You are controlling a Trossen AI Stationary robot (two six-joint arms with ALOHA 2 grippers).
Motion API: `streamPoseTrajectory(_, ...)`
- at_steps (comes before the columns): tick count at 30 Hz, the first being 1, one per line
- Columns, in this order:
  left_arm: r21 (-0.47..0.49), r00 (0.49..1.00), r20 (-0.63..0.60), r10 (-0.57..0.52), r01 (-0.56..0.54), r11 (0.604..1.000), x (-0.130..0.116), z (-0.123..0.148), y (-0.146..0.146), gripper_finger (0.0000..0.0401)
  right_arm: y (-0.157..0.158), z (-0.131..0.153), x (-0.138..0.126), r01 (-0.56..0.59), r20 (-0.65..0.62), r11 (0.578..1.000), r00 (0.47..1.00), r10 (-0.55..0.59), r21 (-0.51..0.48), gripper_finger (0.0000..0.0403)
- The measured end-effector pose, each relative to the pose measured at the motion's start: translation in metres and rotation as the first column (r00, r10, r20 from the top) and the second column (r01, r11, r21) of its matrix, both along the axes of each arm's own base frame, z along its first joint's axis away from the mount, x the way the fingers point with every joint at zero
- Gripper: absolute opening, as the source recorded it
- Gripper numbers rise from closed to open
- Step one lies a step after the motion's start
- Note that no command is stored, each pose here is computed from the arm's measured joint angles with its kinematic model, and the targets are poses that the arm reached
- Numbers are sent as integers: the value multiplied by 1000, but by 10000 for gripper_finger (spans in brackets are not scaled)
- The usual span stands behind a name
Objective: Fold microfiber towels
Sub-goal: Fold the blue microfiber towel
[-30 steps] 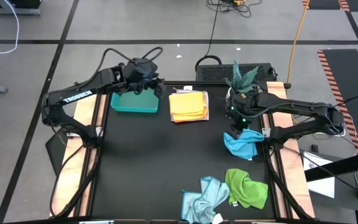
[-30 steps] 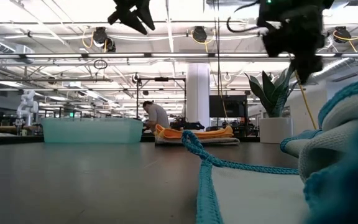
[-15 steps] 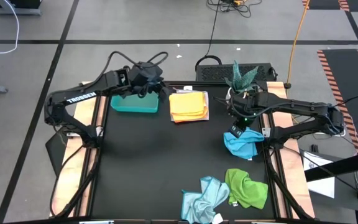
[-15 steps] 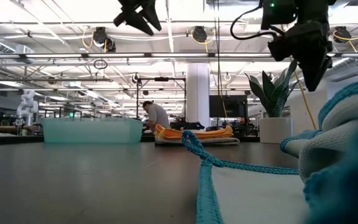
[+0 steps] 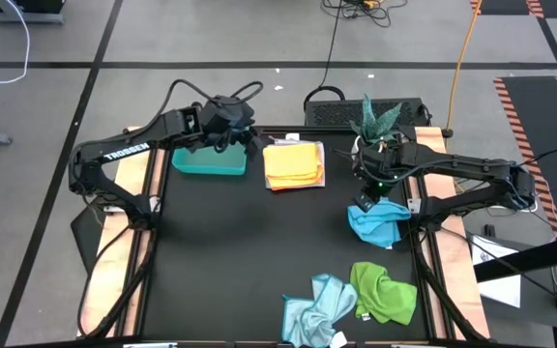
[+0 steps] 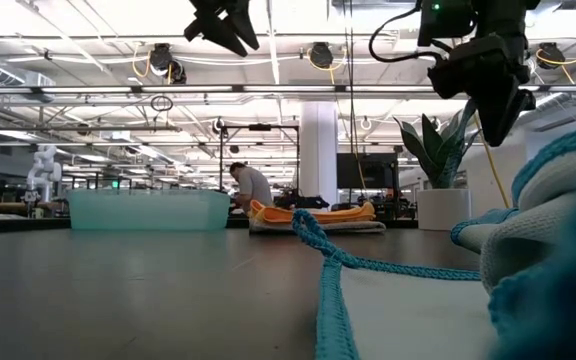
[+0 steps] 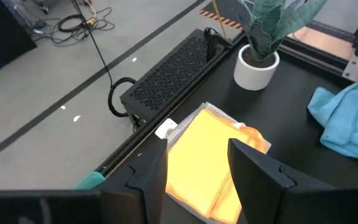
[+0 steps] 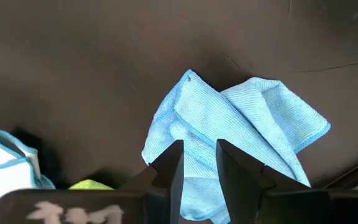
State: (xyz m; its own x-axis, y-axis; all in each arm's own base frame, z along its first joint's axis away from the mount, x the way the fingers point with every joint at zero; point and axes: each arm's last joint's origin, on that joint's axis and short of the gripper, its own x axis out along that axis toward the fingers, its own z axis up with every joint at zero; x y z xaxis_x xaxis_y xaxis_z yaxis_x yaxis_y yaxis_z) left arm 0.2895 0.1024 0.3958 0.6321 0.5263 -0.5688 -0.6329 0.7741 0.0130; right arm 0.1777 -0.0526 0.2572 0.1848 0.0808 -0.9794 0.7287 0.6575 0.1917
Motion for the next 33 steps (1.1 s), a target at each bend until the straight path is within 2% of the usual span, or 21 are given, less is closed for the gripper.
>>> streamPoseTrajectory(7, 32, 999, -27, -27, 28, 999, 0, 0, 0, 170, 2, -1, 1, 102, -11, 995, 995, -101, 22, 84)
streamPoseTrajectory(15, 45, 998, -40, -39, 41, 998, 0, 0, 0, 170, 11, -9, 16, 144, -27, 989, 989, -143, 38, 84)
streamPoseTrajectory(18, 35, 997, -47, -55, 57, 998, 0, -1, 0, 170, 15, -12, 15, 141, -94, 989, 986, -137, 34, 84)
streamPoseTrajectory(22, 8, 995, -58, -84, 84, 996, 1, -8, -1, 170, 20, -15, 3, 130, -245, 991, 960, -133, -31, 84)
streamPoseTrajectory(25, 0, 994, -70, -82, 82, 997, 1, -13, -1, 170, 22, -20, -4, 114, -312, 991, 941, -132, -76, 84)
streamPoseTrajectory(33, -17, 996, -59, -66, 65, 998, 2, -16, -1, 170, 26, -60, -25, 105, -439, 993, 890, -122, -63, 84)
